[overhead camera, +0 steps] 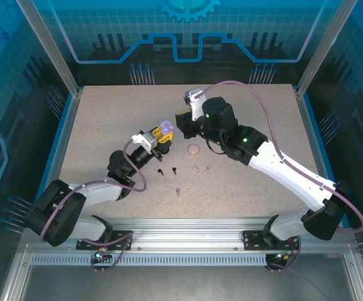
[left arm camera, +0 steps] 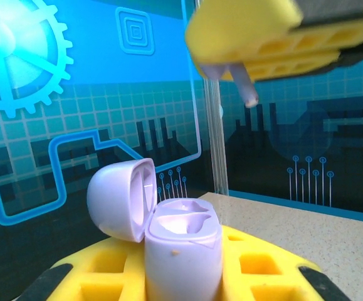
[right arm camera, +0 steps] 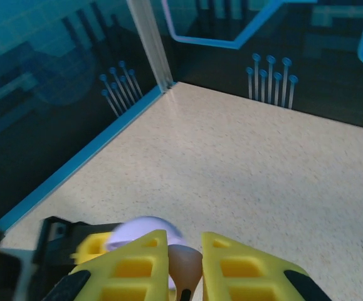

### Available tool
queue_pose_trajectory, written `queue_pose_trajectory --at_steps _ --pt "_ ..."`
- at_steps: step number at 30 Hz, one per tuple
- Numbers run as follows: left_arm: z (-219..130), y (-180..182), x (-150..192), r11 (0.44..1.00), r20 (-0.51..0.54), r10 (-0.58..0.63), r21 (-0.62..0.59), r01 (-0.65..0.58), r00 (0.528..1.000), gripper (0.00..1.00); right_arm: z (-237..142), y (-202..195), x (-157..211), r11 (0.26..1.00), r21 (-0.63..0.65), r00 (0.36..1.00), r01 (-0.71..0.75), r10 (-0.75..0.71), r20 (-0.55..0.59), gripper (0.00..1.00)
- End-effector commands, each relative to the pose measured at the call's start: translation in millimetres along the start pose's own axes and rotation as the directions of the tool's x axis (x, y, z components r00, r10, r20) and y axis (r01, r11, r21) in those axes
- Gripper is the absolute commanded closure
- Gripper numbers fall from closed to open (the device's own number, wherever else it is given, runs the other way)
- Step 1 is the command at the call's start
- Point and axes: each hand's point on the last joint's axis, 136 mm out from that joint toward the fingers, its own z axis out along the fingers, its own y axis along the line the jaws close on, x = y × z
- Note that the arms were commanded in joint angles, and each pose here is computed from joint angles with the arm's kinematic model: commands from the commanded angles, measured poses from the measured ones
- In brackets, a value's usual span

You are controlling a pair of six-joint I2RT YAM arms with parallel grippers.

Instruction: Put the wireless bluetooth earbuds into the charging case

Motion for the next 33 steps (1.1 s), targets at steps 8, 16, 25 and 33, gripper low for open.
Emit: queue_pose_trajectory --at_steps 8,16,25,33 --pt "8.0 -8.7 -36.0 0.998 0.112 0.032 0.058 -0.039 0.993 1.0 -6.2 31.8 -8.1 0.988 -0.054 0.979 0.144 -0.134 0.15 0.85" --pt "8.9 -11.0 -39.2 0.997 0.12 0.021 0.074 -0.03 0.993 1.0 -5.3 28.6 -6.1 0.99 -0.048 0.978 0.135 -0.125 0.166 0.86" --pt "8.9 -14.0 -42.1 0.996 0.127 0.01 0.088 -0.022 0.992 1.0 2.9 24.9 -3.6 0.991 -0.055 0.982 0.12 -0.11 0.153 0.87" --pt "9.3 -16.8 -52.6 0.995 0.152 0.012 0.1 -0.028 0.988 1.0 9.8 17.9 6.2 0.995 -0.06 0.988 0.084 -0.076 0.136 0.89"
